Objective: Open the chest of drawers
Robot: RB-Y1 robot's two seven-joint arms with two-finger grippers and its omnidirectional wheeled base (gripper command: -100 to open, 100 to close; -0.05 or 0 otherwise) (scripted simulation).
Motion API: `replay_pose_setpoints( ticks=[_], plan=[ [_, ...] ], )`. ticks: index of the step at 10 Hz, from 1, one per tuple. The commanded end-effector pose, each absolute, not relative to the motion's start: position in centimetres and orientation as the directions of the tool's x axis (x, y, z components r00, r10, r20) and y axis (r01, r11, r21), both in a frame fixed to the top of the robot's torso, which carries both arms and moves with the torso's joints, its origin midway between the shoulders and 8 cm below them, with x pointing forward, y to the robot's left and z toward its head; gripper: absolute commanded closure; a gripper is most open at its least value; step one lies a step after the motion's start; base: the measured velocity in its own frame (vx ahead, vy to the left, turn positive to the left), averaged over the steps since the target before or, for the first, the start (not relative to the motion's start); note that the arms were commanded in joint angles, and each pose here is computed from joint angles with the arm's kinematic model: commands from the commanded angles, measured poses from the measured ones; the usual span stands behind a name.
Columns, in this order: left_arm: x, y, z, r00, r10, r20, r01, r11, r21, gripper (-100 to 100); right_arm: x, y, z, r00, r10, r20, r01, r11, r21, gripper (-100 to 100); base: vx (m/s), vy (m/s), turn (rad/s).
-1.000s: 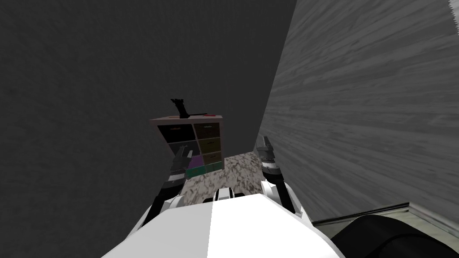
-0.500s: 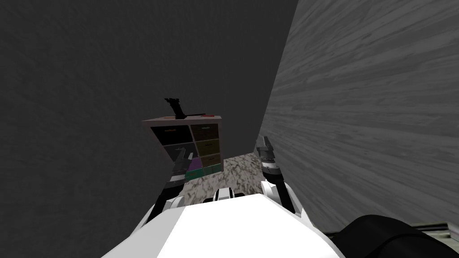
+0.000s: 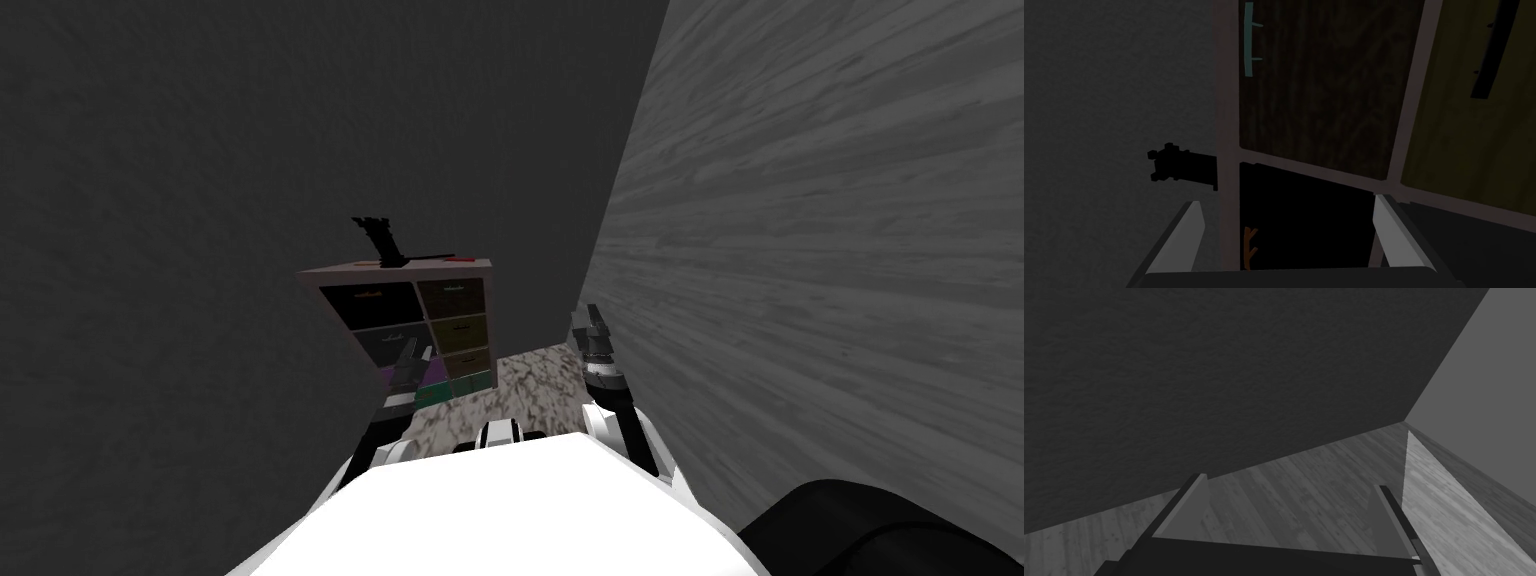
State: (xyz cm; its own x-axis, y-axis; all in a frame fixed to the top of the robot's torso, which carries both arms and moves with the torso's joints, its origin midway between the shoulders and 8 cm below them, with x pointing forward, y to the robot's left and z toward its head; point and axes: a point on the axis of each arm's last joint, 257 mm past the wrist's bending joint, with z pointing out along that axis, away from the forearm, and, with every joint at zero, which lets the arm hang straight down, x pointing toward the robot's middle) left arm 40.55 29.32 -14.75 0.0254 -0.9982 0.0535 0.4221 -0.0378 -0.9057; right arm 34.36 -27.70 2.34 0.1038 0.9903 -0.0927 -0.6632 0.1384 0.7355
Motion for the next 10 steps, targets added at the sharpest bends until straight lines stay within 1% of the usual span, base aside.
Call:
replay_pose_setpoints(
  ticks=[1, 10],
  plan=[
    [41.0, 29.8, -16.5, 0.033, -0.998, 0.062, 0.395, -0.044, -0.917, -100, 34.4, -27.7, 2.3, 0.104, 0.990, -0.093, -0.663, 0.138, 0.736, 0, 0.081, -0.020, -0.001],
    [41.9, 31.0, -23.8, 0.080, -0.988, 0.129, 0.291, -0.101, -0.951, -100, 34.4, -27.7, 2.3, 0.104, 0.990, -0.093, -0.663, 0.138, 0.736, 0, 0.101, -0.033, 0.000]
  ],
)
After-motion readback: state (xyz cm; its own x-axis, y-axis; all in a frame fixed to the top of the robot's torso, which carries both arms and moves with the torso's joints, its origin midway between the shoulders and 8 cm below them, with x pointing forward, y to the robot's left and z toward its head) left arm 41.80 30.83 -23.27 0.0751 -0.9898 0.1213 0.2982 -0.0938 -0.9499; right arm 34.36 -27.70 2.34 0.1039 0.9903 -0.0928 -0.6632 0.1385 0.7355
